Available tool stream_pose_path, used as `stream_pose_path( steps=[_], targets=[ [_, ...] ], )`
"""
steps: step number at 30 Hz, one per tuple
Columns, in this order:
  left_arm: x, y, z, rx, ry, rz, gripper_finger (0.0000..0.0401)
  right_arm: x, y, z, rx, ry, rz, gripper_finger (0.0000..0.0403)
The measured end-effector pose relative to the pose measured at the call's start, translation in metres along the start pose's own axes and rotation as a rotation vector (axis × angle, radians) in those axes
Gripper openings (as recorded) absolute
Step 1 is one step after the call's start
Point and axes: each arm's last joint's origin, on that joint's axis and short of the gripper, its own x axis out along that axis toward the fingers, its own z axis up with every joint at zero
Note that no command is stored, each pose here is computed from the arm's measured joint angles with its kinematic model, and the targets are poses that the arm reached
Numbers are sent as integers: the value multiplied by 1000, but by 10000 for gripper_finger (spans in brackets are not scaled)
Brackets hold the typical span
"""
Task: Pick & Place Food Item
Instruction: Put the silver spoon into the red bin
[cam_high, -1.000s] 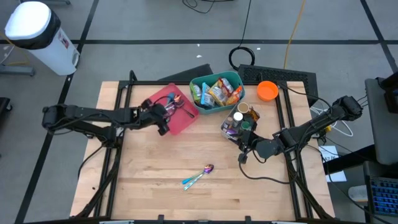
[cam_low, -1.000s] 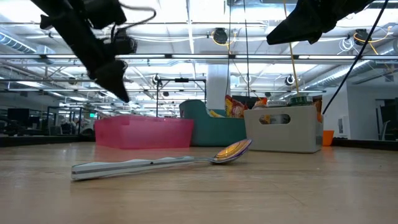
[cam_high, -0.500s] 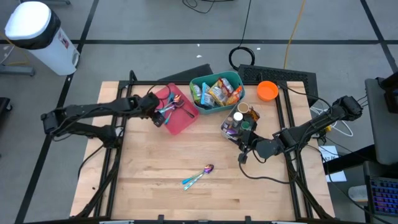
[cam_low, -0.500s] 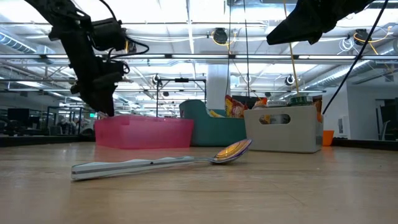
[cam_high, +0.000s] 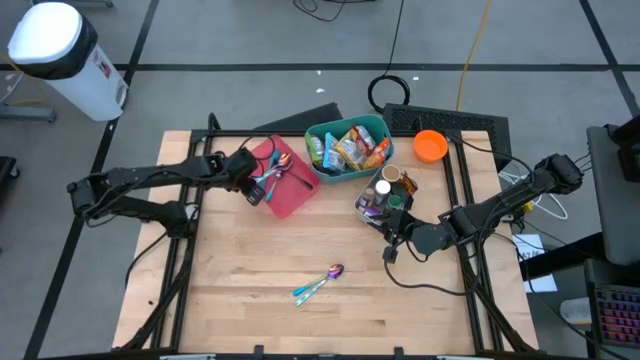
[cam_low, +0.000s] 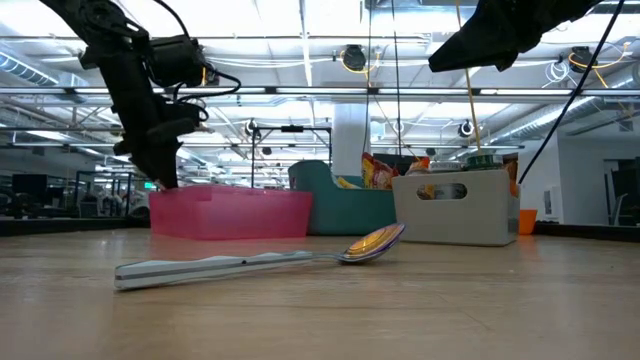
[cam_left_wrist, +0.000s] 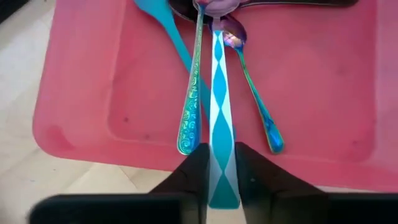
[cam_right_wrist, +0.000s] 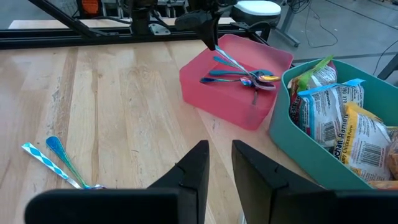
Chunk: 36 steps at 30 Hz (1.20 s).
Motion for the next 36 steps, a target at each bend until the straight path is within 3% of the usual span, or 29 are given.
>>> stream_pose_path(
  steps=[4,13,16,22,29,36],
  targets=[
    [0,0,0,27,0,-5,51,0,0,0,0,0,0,59],
    [-19,-4,9,293,-55,-36,52,0,0,0,0,0,-1,59],
    [-31,-11,18,480,-86,10,56,0,0,0,0,0,-2,59],
    [-41,-27,20,1113,-131,103,59,1,-1,0,6,0,-7,59],
    [-33,-22,19,1342,16,366,61,1,-1,0,3,1,-6,59],
    [-11,-41,21,1572,126,556,62,3,-3,1,7,1,-17,59]
  ],
)
